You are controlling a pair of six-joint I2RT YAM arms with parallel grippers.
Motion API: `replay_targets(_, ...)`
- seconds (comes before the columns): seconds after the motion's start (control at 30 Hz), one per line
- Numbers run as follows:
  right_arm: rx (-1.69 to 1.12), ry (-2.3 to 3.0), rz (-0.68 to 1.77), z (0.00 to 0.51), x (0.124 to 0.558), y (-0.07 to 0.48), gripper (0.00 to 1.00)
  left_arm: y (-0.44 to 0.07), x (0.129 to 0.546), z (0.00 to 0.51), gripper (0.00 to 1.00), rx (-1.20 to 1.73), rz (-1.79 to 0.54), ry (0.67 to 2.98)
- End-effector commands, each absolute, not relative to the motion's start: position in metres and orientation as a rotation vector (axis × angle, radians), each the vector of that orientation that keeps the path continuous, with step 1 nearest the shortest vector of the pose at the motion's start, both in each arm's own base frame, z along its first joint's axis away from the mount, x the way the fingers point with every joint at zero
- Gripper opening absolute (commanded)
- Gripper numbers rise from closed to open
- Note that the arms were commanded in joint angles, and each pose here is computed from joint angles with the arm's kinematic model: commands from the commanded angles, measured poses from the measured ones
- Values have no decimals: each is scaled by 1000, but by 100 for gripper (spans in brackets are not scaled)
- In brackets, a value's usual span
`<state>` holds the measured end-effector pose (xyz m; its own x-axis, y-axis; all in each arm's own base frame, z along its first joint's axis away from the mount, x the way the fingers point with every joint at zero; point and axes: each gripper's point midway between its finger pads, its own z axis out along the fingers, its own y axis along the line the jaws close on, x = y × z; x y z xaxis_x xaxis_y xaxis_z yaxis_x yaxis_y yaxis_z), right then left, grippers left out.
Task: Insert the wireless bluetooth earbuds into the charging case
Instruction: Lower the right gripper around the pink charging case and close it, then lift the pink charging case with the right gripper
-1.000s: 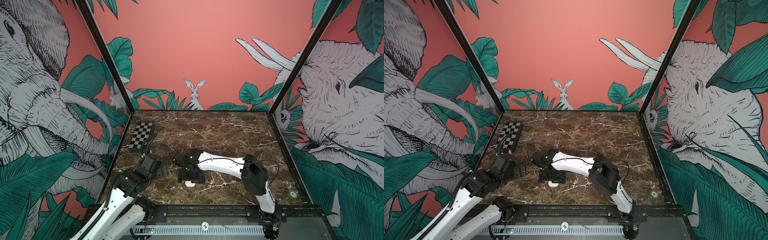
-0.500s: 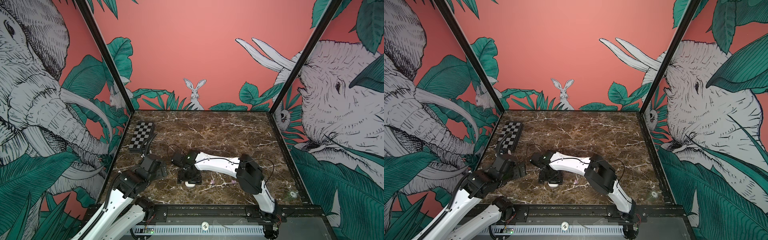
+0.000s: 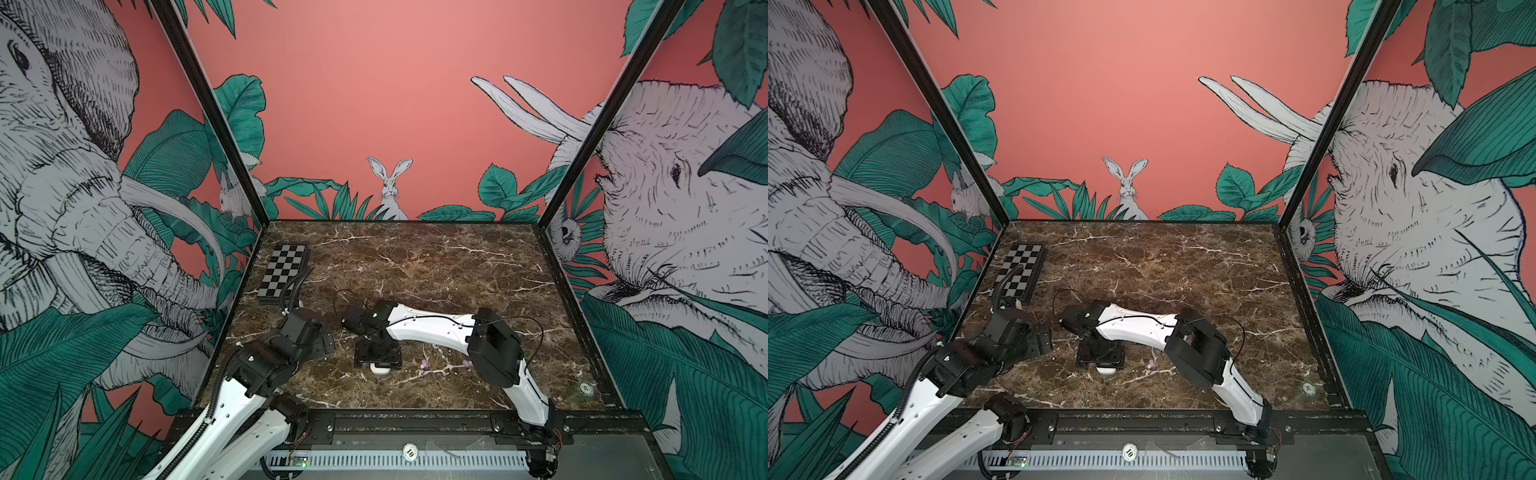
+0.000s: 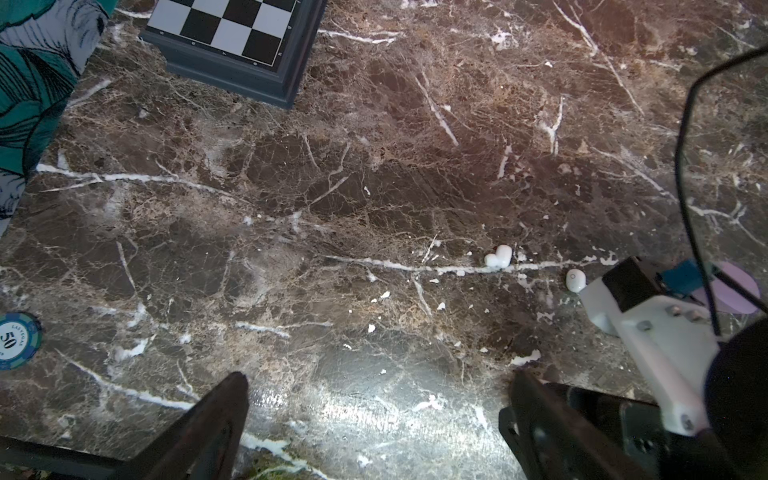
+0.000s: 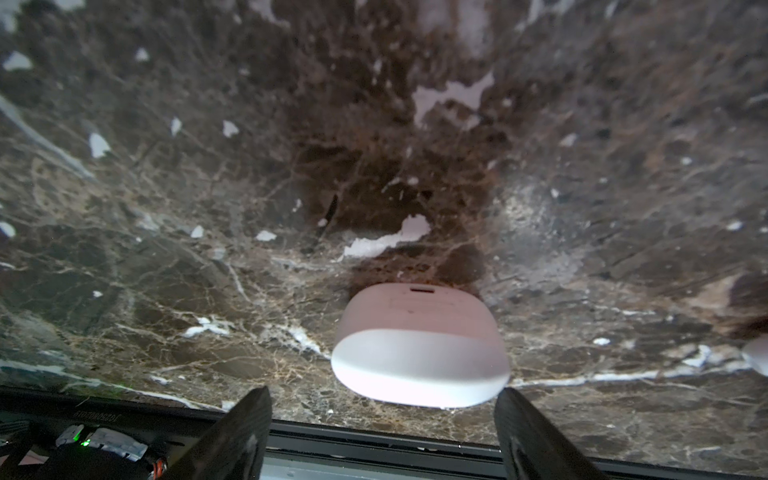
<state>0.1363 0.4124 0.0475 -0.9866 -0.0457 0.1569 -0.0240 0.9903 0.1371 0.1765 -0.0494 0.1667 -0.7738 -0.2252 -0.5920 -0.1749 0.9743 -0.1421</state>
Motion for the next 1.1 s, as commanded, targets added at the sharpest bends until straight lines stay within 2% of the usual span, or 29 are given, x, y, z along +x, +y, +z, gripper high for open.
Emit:
replay_targets(0.0,55,-2980,-157,46,139,407,84,-43,175,163,99,-305,-78,2470)
replay_targets(0.57,47,-2985,-100,41,145,400,81,-43,176,163,99,-304,-76,2467)
replay_targets(1.07,39,-2997,-72,41,147,397,72,-44,176,162,99,-300,-73,2471)
